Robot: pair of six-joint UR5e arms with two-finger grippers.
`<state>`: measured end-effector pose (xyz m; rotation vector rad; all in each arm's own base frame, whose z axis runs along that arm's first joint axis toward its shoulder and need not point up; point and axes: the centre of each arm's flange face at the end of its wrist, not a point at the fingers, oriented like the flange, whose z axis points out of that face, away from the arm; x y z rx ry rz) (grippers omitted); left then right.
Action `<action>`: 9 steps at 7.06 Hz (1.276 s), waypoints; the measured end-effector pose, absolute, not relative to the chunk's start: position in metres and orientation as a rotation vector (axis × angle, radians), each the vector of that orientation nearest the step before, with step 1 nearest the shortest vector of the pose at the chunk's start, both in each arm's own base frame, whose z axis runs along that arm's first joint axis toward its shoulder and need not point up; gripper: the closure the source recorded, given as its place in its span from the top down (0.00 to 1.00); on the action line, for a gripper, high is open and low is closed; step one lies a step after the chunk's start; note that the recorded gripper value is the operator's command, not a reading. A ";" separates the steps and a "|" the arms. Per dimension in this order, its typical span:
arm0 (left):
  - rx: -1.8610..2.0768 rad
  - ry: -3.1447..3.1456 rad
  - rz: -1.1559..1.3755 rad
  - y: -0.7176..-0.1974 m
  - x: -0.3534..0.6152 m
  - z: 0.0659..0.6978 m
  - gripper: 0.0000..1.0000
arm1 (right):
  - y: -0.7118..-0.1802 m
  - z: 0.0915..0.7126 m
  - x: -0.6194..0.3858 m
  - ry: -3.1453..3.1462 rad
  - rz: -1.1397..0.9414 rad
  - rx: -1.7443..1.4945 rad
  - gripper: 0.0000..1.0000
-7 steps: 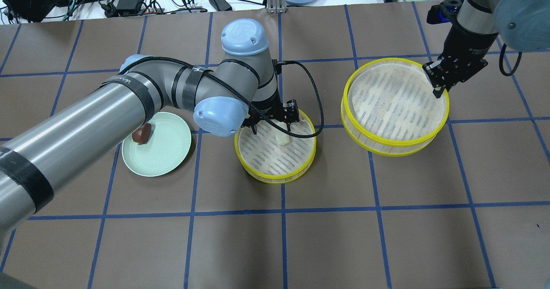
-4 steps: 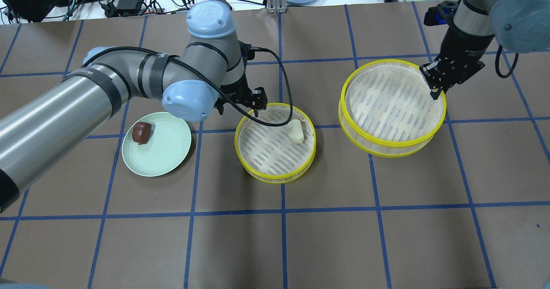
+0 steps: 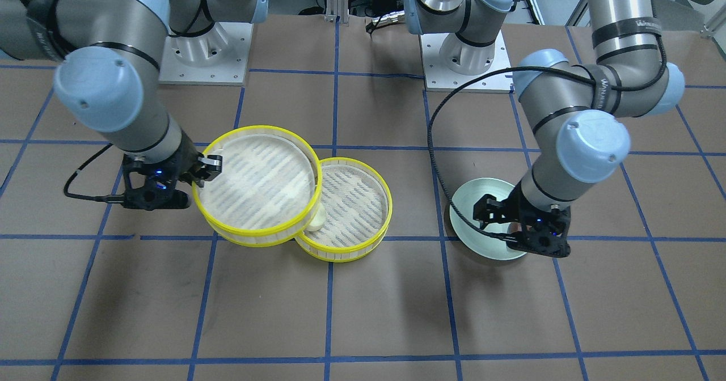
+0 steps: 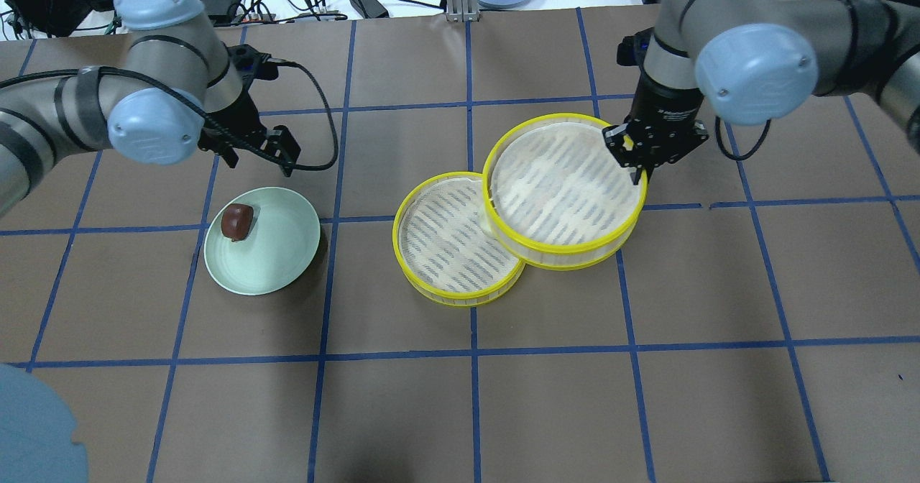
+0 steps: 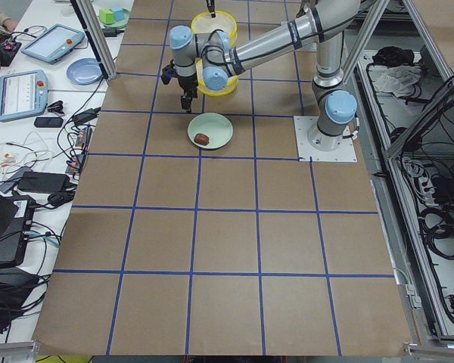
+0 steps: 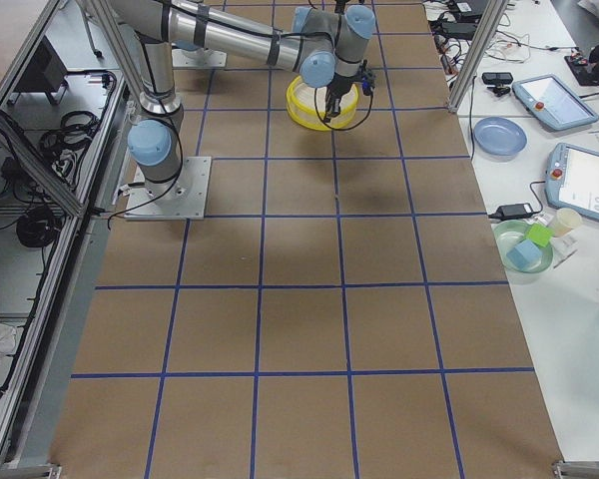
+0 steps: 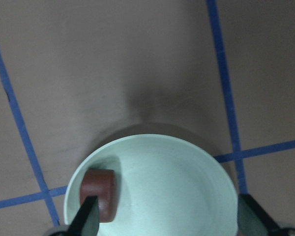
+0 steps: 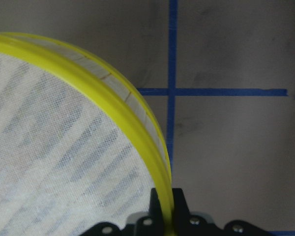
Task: Place buns in different layers of steamer
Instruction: 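Set top tier back onto bottom tier with right gripper while left returns to plate, then grasp the brown bun with left gripper and lift it off the plate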
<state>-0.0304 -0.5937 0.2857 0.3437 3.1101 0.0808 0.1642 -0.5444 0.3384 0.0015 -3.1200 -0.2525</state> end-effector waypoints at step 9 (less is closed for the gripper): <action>0.329 3.180 0.341 -0.574 0.017 0.194 0.63 | -0.527 0.269 0.290 -3.081 -0.218 0.001 0.05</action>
